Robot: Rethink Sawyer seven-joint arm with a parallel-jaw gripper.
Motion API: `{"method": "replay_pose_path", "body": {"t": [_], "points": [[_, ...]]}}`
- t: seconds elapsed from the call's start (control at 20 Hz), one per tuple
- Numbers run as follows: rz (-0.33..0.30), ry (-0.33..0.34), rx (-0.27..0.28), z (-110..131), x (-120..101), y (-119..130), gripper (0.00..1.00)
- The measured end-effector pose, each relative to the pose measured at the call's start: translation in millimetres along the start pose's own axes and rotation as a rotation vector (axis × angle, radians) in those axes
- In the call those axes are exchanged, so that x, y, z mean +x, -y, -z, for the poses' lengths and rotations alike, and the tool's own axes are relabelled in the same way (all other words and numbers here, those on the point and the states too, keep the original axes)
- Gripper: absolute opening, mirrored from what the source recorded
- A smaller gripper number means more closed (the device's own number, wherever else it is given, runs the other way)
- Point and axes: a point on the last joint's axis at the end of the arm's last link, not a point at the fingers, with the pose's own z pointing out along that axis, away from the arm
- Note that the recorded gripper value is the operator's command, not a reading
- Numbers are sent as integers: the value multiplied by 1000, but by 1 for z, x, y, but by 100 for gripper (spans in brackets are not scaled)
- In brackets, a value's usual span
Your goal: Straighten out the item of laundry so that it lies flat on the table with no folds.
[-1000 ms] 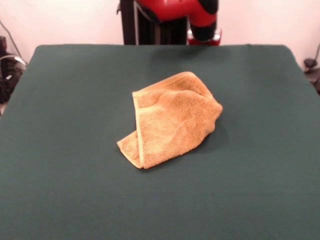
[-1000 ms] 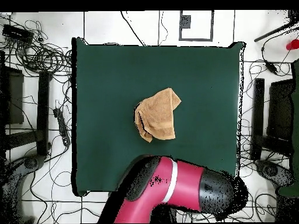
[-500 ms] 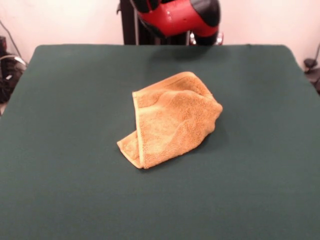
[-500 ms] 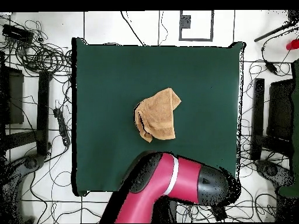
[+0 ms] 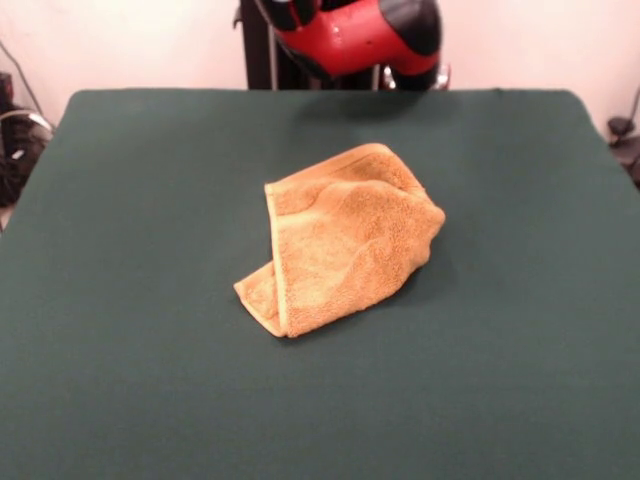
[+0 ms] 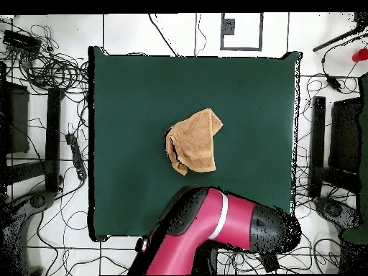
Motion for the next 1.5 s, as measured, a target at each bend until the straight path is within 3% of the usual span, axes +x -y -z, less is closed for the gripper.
{"method": "replay_pose_path", "body": {"t": [0.15, 0.5, 0.75, 1.0, 1.15, 1.5], "points": [[30, 24, 25, 12, 1, -5, 100], [86, 165, 49, 80, -14, -24, 100], [97, 179, 54, 128, 5, -32, 100], [75, 248, -8, 180, 4, -42, 100], [31, 315, -75, 221, -9, -41, 100], [4, 386, -98, 254, -23, -36, 100]]}}
